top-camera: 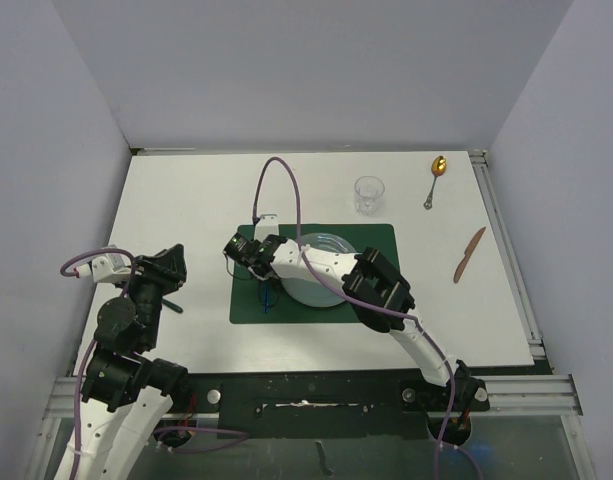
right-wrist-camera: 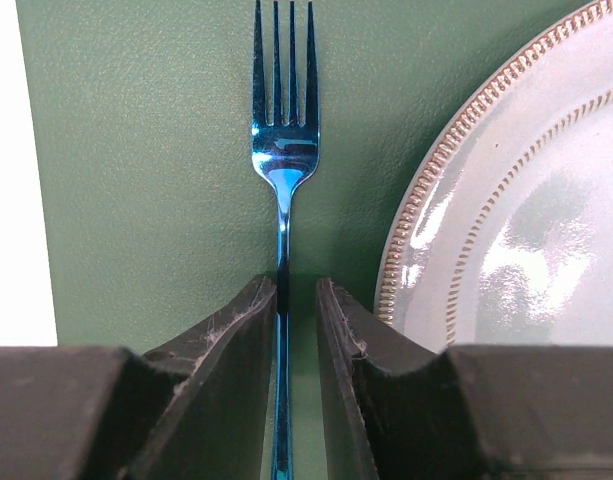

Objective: Set the dinner table for one person
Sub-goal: Place the fork on the napkin, then pick up the fork at the center of the board.

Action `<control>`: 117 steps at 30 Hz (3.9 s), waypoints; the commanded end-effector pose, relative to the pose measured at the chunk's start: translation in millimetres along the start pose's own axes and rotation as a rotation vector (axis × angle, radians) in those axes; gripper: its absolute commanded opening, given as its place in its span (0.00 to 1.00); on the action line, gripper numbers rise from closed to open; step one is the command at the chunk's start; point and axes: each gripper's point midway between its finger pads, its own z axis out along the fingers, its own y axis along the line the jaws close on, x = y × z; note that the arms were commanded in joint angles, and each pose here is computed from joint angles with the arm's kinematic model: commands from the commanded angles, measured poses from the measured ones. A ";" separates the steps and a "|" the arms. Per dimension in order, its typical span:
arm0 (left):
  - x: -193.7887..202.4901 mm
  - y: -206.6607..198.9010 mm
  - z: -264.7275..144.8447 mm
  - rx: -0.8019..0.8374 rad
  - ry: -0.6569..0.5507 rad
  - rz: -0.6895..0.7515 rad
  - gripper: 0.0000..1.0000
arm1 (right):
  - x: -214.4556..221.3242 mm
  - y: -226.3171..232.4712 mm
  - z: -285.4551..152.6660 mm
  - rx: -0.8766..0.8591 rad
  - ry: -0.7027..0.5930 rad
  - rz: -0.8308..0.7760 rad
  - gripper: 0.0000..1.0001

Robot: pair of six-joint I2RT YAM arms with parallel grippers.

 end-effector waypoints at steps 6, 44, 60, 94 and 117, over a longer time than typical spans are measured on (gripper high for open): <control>-7.2 -12.8 3.9 0.050 -0.031 -0.028 0.38 | -44.2 3.0 -45.5 -0.038 -0.103 0.024 0.24; 48.0 -23.4 41.5 -0.072 0.359 0.085 0.35 | -140.3 -174.6 -225.1 0.275 -0.529 0.152 0.14; 18.4 53.7 57.7 -0.724 0.456 0.437 0.37 | -97.4 -260.1 -249.4 0.220 -0.558 0.244 0.12; 96.2 102.9 34.1 -0.911 0.470 -0.148 0.36 | -35.1 -326.9 -258.9 -0.029 -0.596 0.380 0.12; 144.6 162.1 -4.2 -1.193 0.332 -0.353 0.32 | -31.2 -288.7 -252.1 -0.215 -0.577 0.325 0.12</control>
